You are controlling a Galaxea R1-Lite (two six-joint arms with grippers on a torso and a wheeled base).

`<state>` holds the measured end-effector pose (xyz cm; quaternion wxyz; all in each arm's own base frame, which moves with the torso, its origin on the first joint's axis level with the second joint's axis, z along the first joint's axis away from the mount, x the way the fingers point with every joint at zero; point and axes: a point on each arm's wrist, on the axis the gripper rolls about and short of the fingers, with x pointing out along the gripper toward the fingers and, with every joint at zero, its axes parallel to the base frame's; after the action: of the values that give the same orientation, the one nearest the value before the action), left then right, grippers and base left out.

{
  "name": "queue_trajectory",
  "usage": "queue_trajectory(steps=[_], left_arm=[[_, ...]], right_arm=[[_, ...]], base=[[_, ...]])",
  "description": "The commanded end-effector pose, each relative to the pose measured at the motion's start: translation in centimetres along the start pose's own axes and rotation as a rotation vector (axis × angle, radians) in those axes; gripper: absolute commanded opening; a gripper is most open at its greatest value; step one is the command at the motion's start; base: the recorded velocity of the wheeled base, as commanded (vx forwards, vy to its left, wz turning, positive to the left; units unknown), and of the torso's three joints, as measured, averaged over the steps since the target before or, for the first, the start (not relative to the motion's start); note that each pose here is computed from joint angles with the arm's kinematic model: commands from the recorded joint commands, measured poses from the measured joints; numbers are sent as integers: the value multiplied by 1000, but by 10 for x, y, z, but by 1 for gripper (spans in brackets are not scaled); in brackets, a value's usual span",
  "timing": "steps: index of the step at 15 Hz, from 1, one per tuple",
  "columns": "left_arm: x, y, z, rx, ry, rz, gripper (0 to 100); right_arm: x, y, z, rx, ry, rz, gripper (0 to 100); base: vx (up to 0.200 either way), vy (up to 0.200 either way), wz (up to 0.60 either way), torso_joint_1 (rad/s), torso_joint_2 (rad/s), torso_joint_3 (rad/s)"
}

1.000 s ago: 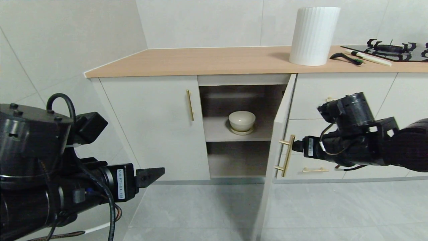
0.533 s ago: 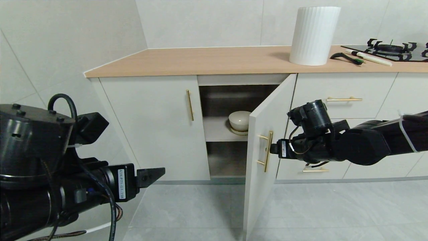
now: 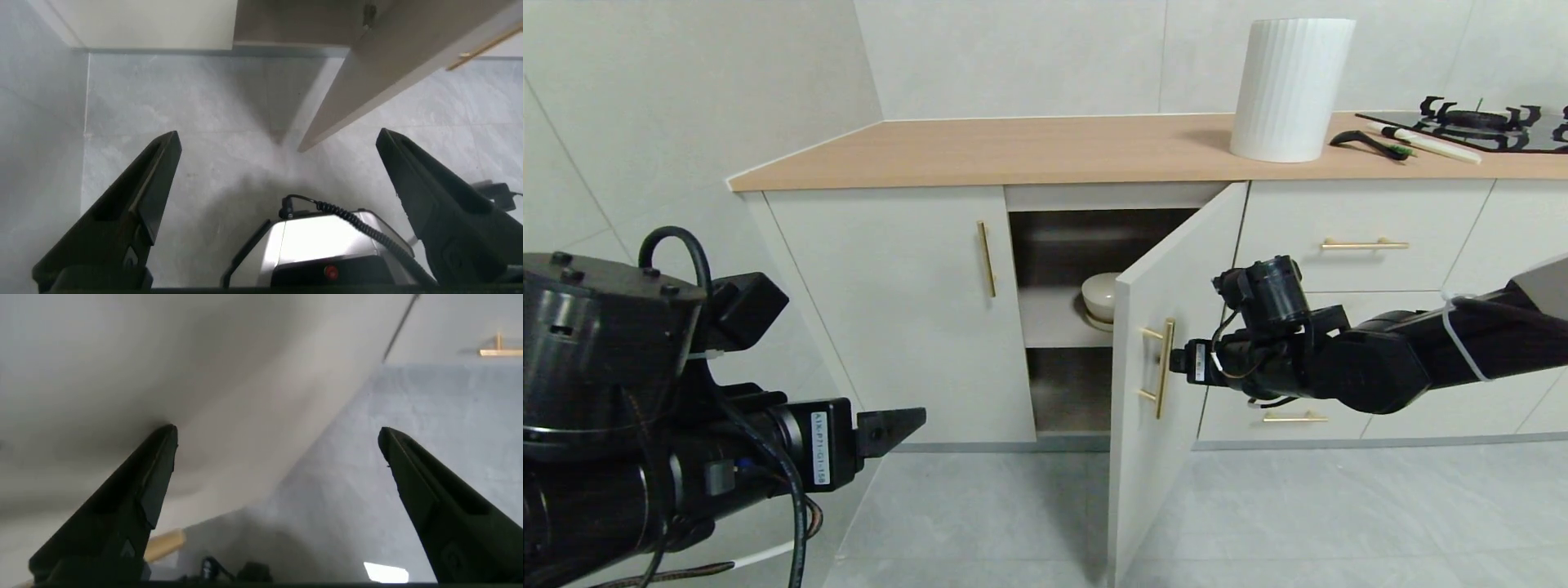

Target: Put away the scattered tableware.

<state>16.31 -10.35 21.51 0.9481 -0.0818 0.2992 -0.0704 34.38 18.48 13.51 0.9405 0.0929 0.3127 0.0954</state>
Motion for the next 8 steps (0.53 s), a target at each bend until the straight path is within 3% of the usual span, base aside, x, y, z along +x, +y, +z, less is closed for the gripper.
queue_trajectory(steps=[1,4,8], left_arm=[[1,0,0,-2,0,4,100],[1,0,1,-3,-2,3,100],[1,0,0,0,0,4,100]], right_arm=[[7,0,-4,15,4,1,100],[8,1,-3,27,-9,7,100],[17,3,-5,61,-31,21,100]], base=[[200,0,0,2,12,17],[200,0,0,7,1,4],[0,0,0,0,0,0]])
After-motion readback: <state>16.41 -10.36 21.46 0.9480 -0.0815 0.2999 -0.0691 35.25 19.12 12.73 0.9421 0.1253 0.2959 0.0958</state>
